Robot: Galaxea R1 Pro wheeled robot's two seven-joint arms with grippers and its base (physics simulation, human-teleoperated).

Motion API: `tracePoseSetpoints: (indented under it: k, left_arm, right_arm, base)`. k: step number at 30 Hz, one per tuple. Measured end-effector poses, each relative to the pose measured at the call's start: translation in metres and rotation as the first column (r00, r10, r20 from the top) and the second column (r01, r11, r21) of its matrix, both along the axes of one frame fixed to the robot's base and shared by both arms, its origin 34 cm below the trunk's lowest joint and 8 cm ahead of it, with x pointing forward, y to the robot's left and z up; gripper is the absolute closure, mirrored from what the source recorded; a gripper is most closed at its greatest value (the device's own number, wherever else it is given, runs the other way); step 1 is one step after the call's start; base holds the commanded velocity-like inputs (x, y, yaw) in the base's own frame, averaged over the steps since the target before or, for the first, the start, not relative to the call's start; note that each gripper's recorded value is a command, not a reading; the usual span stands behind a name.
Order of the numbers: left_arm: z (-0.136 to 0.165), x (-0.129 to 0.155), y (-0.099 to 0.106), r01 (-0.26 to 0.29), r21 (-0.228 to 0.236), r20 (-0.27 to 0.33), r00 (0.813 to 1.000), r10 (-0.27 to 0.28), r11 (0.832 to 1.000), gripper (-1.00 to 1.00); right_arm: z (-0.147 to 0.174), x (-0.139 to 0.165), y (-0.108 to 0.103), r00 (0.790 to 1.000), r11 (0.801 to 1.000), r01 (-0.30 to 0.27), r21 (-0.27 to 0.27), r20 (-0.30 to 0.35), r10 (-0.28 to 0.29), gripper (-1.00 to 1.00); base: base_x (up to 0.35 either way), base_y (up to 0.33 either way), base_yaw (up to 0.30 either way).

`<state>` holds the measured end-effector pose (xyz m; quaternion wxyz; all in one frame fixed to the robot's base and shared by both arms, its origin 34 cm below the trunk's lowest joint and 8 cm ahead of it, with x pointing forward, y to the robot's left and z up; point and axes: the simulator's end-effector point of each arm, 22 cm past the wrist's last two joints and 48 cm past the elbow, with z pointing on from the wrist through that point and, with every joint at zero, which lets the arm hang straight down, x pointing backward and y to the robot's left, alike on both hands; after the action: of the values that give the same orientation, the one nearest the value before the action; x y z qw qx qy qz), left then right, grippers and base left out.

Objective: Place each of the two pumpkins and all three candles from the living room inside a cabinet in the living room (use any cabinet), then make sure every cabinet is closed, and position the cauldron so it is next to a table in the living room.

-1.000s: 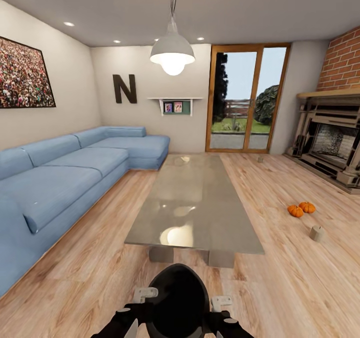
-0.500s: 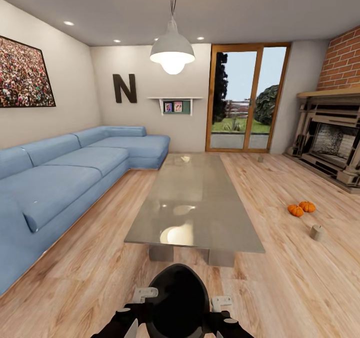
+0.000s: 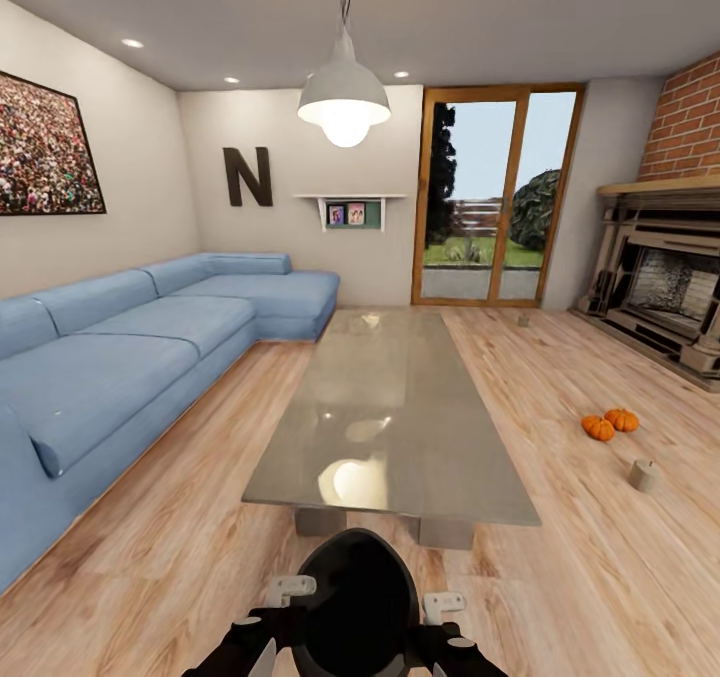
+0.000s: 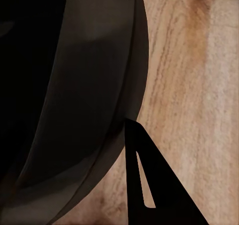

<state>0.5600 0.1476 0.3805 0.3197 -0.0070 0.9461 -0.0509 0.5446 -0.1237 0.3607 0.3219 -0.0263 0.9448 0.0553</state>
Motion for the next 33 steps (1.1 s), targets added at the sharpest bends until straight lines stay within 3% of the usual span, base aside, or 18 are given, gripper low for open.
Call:
tracePoseSetpoints:
  k: [33]
  left_arm:
    - [-0.029,-0.007,0.000,0.000,0.000,0.000,1.000,0.000,1.000,1.00]
  right_arm:
    - [-0.029,-0.007,0.000,1.000,1.000,0.000,0.000,0.000,0.000,1.00]
  base:
    - [0.001,0.000,0.000]
